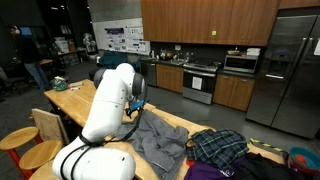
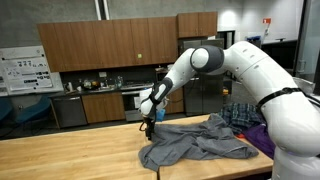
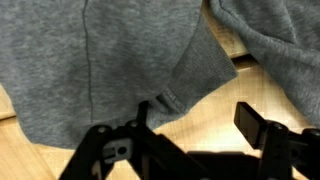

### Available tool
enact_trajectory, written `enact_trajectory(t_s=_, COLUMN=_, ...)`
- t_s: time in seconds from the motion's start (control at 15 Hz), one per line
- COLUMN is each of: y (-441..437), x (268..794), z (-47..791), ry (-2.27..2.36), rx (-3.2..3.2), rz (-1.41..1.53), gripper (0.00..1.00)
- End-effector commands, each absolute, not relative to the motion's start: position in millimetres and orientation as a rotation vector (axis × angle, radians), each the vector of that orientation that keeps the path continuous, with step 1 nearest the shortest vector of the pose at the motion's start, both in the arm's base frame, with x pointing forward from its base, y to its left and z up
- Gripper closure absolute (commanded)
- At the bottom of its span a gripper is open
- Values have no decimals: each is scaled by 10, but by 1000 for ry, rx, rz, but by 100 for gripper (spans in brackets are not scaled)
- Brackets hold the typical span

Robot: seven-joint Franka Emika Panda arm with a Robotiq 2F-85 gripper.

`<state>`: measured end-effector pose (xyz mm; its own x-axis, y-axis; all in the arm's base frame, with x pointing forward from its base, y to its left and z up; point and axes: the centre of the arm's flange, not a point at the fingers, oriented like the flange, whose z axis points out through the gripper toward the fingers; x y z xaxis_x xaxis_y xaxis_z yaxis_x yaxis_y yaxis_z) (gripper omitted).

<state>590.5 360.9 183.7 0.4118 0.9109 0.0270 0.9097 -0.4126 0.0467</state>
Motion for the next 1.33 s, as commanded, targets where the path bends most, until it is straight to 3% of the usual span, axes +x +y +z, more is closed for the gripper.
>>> enact_trajectory(t_s=0.0, y=3532, x=6010, z=1838, ry=1644, rx=2657, rz=50, gripper=11)
enact_trajectory(t_s=1.27, y=3389, x=6178, z=1874, ry=1517, rx=2721, rz=56, gripper=14)
